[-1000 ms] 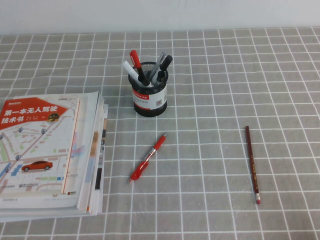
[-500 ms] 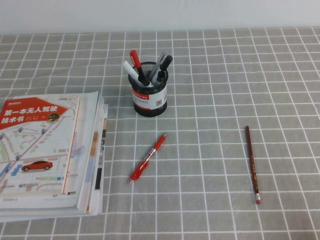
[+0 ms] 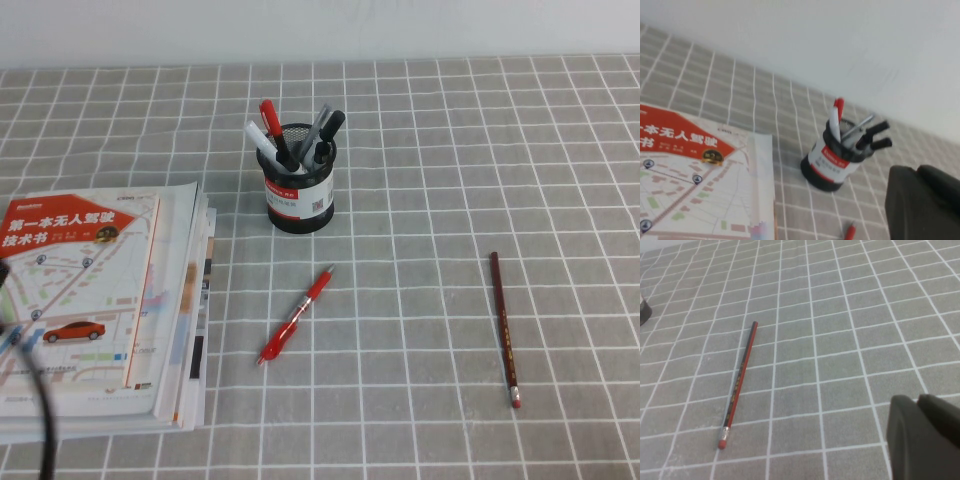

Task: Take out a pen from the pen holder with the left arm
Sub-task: 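Take a marker out of the pen holder and lay it on the table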

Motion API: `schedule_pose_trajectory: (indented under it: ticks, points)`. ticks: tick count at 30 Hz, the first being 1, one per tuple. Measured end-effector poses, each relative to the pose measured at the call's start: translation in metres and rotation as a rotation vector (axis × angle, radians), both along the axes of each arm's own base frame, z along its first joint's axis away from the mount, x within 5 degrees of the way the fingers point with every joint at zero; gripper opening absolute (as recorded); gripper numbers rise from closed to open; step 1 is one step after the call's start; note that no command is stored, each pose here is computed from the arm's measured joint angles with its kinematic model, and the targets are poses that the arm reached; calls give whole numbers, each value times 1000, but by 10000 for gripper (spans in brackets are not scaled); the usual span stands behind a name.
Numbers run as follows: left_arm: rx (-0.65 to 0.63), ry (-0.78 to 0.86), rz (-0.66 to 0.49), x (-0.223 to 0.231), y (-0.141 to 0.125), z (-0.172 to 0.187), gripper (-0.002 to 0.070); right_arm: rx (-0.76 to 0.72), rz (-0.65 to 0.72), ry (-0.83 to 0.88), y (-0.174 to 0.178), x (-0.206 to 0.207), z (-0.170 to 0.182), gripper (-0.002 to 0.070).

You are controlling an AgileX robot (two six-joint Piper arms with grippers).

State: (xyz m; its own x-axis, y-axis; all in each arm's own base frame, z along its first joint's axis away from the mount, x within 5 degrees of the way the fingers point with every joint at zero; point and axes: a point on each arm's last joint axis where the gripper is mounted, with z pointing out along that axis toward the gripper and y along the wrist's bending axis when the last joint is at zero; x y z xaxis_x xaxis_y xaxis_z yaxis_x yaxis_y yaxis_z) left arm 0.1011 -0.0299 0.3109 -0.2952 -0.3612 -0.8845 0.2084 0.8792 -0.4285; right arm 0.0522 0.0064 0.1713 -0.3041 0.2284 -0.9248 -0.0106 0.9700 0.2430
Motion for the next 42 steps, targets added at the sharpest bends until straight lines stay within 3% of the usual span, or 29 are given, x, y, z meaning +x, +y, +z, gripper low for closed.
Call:
schedule_pose_trajectory:
  ticks: [3, 6, 11, 14, 22, 29, 34, 42]
  points:
    - [28, 99, -50, 34, -7, 11, 7, 0, 0, 0, 0, 0, 0, -13]
    - [10, 169, -113, 68, -16, 17, 74, 0, 0, 0, 0, 0, 0, -13]
    - [-71, 243, -258, 124, -35, 11, 316, 0, 0, 0, 0, 0, 0, -13]
    - [-103, 250, -292, 151, -41, 2, 388, 0, 0, 0, 0, 0, 0, -13]
    - [-77, 221, -313, 199, -49, -26, 416, 0, 0, 0, 0, 0, 0, -13]
    - [26, 199, -385, 232, -84, -37, 409, 0, 0, 0, 0, 0, 0, -13]
    - [57, 174, -383, 254, -102, -35, 402, 0, 0, 0, 0, 0, 0, -13]
    - [62, 192, -338, 285, -107, -48, 402, 0, 0, 0, 0, 0, 0, -13]
